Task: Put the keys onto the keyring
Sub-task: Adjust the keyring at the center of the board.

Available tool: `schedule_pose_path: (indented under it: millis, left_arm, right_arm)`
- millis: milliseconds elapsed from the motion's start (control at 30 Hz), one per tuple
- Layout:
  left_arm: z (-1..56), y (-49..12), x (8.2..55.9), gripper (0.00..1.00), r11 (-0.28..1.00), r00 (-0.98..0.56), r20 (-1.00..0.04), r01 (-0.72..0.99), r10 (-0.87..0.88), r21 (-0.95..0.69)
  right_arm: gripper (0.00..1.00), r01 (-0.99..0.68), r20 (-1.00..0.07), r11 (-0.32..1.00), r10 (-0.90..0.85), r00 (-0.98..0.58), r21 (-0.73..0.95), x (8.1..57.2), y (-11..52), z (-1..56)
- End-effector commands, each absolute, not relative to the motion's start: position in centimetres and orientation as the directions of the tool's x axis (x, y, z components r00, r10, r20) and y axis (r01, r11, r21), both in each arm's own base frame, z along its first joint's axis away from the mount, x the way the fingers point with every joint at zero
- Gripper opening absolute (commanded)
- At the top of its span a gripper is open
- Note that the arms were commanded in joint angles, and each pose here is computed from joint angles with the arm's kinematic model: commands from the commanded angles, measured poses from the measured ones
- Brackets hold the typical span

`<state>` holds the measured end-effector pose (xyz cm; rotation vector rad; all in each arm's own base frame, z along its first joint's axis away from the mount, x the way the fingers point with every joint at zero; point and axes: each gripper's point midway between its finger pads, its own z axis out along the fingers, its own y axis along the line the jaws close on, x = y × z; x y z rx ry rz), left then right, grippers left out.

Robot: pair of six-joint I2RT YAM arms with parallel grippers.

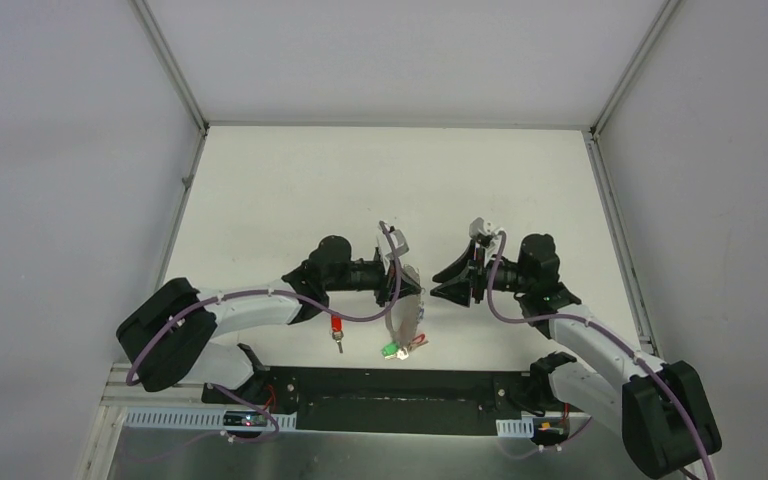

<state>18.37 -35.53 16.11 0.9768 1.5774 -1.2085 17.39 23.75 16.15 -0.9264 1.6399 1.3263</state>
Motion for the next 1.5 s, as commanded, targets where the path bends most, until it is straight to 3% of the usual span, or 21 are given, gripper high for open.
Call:
schedule_pose_path:
  millis: [0, 467, 900, 1100, 1300, 1467]
  left_arm:
    - [19.1, -35.8, 16.7, 0.0, 0.112, -0.149, -0.989, 0.983, 0.001, -0.148]
    - [19.7, -34.8, 15.3, 0.0, 0.092, -0.141, -0.99, 0.986, 0.007, -0.14]
    - [20.0, -35.0, 15.0, 0.0, 0.081, -0.141, -0.99, 0.987, 0.007, -0.14]
    - [19.9, -35.1, 15.0, 0.0, 0.081, -0.141, -0.99, 0.987, 0.008, -0.14]
    - [19.6, -35.0, 15.1, 0.0, 0.093, -0.151, -0.988, 0.984, 0.015, -0.149]
    - [19.3, -34.9, 15.1, 0.0, 0.101, -0.161, -0.987, 0.982, 0.026, -0.158]
  right_arm:
    - [0.42, -0.971, -0.971, 0.06, -0.055, -0.235, 0.231, 16.3, 24.5, 17.0]
    - [0.34, -0.977, -0.968, -0.022, -0.143, -0.206, 0.211, 14.8, 26.2, 14.7]
    - [0.28, -0.989, -0.981, -0.006, -0.125, -0.146, 0.148, 15.1, 27.0, 15.5]
    - [0.11, -0.989, -0.982, 0.0, -0.122, -0.148, 0.149, 15.2, 27.1, 15.7]
    - [0.01, -0.988, -0.982, 0.001, -0.113, -0.155, 0.155, 15.2, 27.2, 16.1]
    - [0.0, -0.983, -0.976, 0.01, -0.112, -0.185, 0.185, 15.4, 27.3, 16.4]
